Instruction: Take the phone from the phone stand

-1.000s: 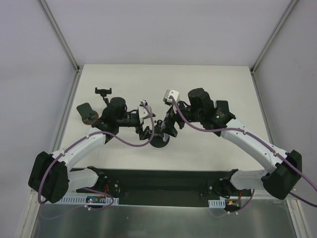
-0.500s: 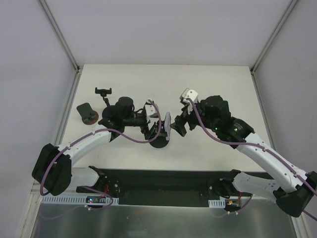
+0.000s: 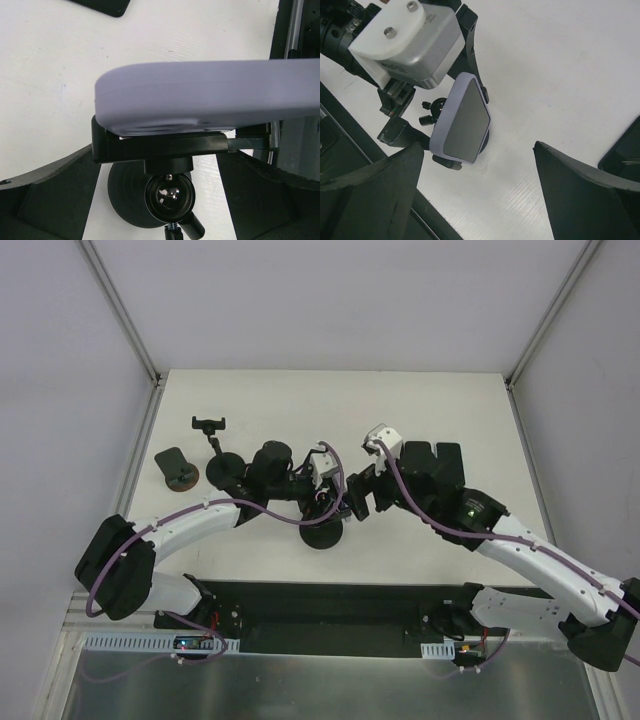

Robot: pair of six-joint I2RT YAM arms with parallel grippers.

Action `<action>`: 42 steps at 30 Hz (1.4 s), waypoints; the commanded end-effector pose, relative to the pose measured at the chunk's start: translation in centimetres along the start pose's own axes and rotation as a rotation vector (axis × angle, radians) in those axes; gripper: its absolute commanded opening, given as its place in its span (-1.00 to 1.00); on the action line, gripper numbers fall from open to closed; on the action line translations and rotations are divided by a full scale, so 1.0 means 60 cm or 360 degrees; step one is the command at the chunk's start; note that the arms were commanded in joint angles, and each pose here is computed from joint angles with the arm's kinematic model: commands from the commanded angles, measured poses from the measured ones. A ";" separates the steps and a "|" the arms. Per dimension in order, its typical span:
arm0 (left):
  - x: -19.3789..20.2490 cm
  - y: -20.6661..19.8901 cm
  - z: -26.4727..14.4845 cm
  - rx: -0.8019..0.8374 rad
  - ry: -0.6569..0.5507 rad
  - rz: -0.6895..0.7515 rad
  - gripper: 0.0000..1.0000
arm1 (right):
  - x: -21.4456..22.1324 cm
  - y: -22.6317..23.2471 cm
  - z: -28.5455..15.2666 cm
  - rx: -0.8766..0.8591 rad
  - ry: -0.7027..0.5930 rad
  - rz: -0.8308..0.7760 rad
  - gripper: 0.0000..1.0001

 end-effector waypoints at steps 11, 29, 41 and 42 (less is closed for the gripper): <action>-0.058 -0.004 -0.024 -0.0172 -0.0266 0.0083 0.84 | 0.003 0.030 0.047 0.0165 0.0017 -0.0006 0.37; -0.049 -0.001 -0.033 -0.0351 -0.0374 0.0244 0.65 | 0.002 0.038 0.050 0.0211 -0.0032 0.0042 -0.98; -0.043 -0.014 -0.022 -0.0375 -0.0354 0.0295 -0.30 | 0.004 0.039 0.060 0.0272 -0.0058 0.0081 -0.92; -0.042 -0.016 -0.020 -0.0369 -0.0350 0.0301 -0.39 | 0.005 0.039 0.062 0.0279 -0.0064 0.0090 -0.87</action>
Point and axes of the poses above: each gripper's point midway between its finger pads, its own z axis out along the fingers, its own y axis along the line the jaws close on, x = y × z, the point moved 7 cm from there along -z, back along the fingers, and after that the axes turned 7 degrees about -z, right-handed, at the moved point
